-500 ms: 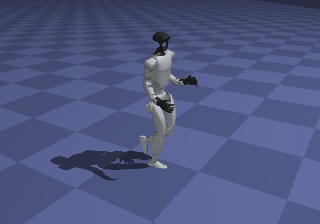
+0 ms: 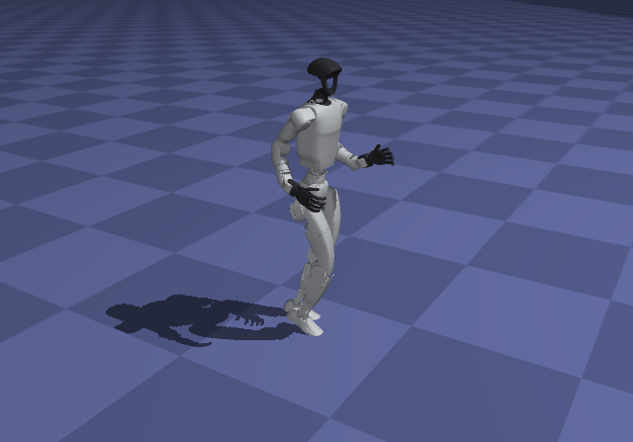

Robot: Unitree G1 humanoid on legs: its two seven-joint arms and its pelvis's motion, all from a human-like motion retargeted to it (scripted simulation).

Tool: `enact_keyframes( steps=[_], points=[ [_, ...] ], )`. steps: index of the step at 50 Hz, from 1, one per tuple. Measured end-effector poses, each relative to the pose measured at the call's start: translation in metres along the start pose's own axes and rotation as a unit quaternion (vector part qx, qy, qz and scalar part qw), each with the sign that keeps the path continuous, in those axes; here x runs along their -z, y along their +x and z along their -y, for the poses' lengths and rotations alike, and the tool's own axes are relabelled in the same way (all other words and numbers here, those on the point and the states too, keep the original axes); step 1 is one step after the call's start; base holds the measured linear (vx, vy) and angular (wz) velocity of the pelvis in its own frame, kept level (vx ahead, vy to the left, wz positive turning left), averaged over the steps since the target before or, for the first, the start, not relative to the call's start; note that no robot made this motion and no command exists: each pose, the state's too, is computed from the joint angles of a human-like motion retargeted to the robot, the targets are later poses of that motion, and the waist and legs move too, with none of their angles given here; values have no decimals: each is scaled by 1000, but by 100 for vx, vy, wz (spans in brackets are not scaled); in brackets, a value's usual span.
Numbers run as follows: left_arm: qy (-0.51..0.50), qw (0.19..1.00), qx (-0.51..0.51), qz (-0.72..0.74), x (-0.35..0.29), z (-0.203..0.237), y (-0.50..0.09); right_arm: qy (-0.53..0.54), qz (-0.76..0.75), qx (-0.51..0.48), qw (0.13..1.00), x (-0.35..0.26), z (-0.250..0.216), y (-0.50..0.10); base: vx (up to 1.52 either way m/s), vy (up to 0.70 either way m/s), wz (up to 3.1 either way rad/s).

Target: Walk run

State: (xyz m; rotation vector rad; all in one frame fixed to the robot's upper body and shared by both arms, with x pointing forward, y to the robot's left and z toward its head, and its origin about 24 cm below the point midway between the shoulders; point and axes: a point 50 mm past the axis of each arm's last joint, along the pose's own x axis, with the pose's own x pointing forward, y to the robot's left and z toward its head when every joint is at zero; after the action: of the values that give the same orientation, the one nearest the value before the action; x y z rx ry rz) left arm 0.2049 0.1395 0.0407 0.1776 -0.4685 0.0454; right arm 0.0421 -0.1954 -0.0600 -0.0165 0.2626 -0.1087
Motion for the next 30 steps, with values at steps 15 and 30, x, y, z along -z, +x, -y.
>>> enact_keyframes(
  steps=[15, 30],
  points=[
    [-17, 999, -4, -51, 7, -22, -27, -28, 171, 57, 983, -70, 11, 101, 157, -45, -7],
    [14, 999, 25, -45, 10, -16, -23, -45, 139, -70, 987, -67, -14, 94, 150, -44, -8]
  ],
)
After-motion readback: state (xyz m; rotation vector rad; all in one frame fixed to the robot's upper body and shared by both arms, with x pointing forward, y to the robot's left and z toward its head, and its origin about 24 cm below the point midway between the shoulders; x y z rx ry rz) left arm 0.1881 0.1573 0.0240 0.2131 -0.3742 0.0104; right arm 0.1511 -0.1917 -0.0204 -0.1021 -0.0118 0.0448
